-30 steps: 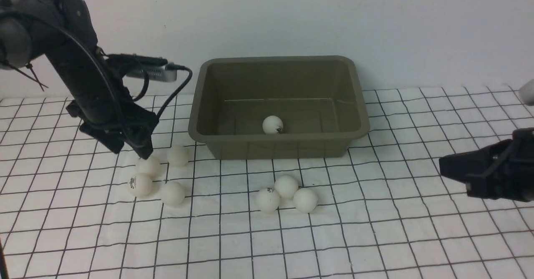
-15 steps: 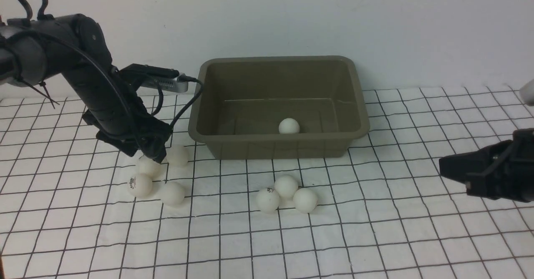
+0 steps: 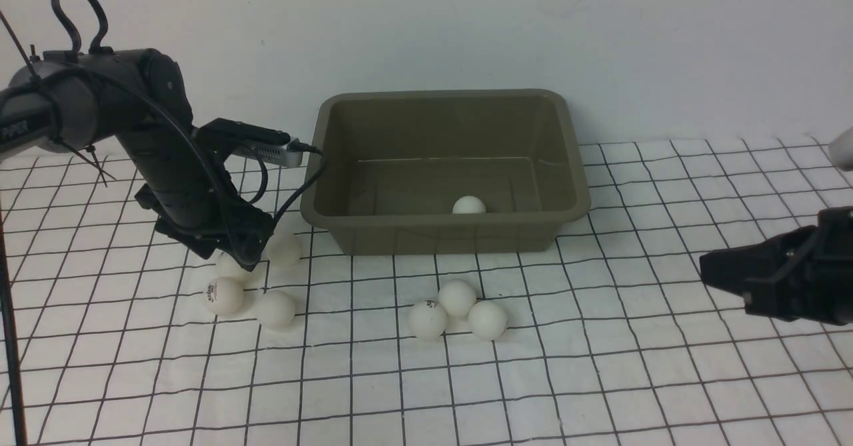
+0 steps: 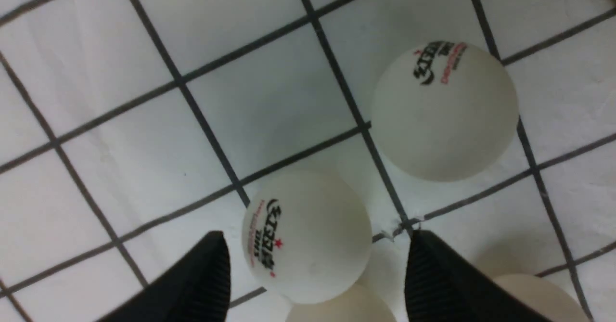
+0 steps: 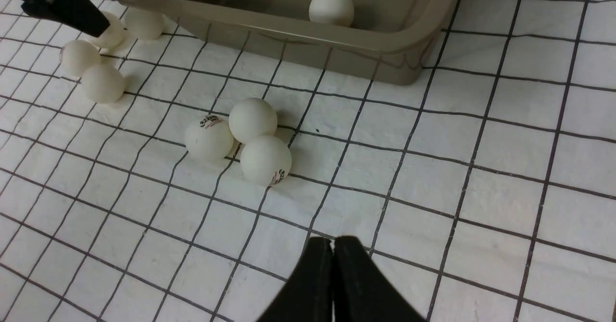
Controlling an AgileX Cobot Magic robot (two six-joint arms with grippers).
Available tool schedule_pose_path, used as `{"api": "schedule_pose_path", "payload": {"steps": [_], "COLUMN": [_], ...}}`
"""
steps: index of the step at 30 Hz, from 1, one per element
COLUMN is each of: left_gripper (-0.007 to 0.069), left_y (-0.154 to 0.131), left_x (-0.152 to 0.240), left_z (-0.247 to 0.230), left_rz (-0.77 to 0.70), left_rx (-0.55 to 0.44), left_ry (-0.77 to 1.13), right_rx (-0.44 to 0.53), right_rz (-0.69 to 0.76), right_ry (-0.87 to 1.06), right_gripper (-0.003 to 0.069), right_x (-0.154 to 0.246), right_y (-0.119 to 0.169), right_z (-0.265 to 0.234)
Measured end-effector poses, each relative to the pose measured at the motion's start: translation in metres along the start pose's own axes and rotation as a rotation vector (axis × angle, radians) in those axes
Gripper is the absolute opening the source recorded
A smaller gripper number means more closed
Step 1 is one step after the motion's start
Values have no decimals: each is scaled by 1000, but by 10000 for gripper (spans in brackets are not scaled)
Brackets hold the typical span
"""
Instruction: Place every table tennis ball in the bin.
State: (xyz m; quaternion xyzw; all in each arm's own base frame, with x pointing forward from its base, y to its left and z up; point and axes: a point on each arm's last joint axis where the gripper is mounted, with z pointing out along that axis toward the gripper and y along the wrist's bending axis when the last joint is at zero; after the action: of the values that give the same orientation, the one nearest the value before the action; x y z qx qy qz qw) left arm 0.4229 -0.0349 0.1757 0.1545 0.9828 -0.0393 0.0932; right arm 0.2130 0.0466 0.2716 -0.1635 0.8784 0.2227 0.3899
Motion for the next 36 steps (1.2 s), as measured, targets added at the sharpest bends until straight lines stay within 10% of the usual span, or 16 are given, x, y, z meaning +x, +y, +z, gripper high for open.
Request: {"api": "schedule_pose_path", "payload": {"steps": [20, 28, 36], "left_gripper": [351, 351, 351], "left_y": [11, 16, -33], "left_x": [-7, -35, -64], "left_z": [20, -52, -107], "left_rz": [19, -5, 43], "left_rx": [-75, -164, -38], "left_ry": [33, -21, -218], "right_rx": [-1, -6, -6], "right_rz": [0, 0, 0], "right_ry": [1, 4, 4], "right_gripper": [-2, -2, -2], "right_x": [0, 0, 0], "right_y": [0, 1, 1], "right_z": [0, 0, 0]}}
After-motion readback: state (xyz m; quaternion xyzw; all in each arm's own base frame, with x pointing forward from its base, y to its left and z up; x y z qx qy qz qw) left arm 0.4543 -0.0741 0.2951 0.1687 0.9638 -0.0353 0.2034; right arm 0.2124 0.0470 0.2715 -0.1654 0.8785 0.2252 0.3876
